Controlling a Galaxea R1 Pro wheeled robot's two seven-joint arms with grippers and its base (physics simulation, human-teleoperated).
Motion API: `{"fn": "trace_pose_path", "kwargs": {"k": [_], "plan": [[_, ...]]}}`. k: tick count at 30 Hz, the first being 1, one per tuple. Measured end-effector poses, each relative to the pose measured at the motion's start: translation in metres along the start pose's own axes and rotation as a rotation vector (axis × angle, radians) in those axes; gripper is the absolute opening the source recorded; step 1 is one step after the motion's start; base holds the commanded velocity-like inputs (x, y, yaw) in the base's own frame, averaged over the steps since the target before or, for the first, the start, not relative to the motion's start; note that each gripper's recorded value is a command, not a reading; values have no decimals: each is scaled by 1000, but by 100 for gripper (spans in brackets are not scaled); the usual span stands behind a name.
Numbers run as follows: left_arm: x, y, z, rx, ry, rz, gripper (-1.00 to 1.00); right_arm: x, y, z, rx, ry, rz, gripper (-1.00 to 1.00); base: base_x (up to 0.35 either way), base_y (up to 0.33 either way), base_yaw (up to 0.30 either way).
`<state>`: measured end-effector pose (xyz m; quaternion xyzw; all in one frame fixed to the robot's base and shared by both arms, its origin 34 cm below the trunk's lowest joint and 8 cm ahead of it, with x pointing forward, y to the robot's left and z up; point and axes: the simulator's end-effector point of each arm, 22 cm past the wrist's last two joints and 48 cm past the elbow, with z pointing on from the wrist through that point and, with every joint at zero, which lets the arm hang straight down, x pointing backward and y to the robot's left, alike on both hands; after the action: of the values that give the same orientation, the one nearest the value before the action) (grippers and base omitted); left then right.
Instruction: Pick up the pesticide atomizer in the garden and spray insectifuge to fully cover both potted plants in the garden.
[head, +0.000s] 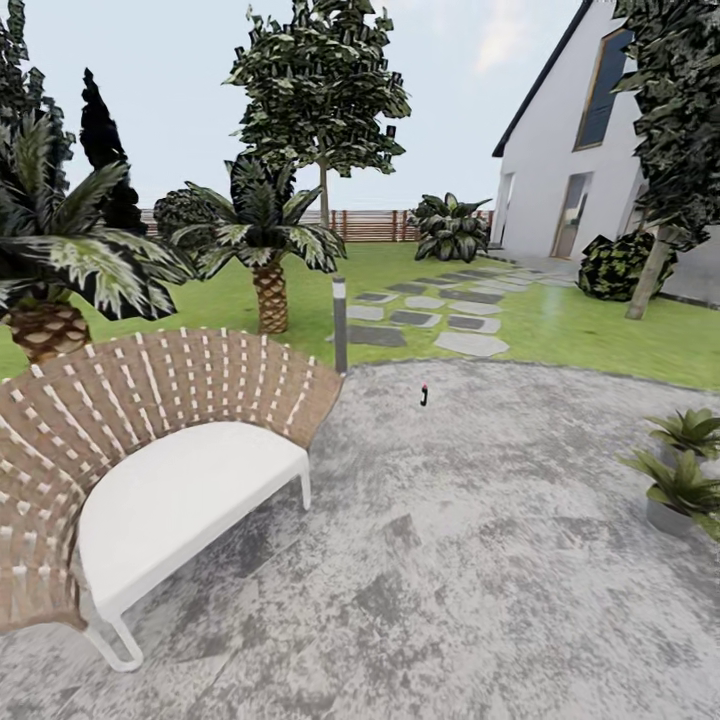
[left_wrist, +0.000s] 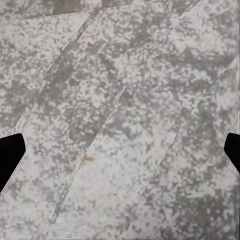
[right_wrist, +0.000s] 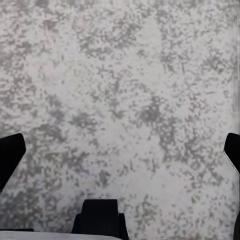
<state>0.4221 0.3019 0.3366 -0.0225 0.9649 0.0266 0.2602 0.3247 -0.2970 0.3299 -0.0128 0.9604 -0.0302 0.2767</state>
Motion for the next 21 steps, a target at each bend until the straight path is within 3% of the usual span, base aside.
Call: {"fn": "trace_pose_path", "kwargs": {"k": [21], "plan": [[-4, 0, -1, 0, -9, -1, 100, -3, 0, 0, 0, -9, 1, 100, 333, 0, -252]]}}
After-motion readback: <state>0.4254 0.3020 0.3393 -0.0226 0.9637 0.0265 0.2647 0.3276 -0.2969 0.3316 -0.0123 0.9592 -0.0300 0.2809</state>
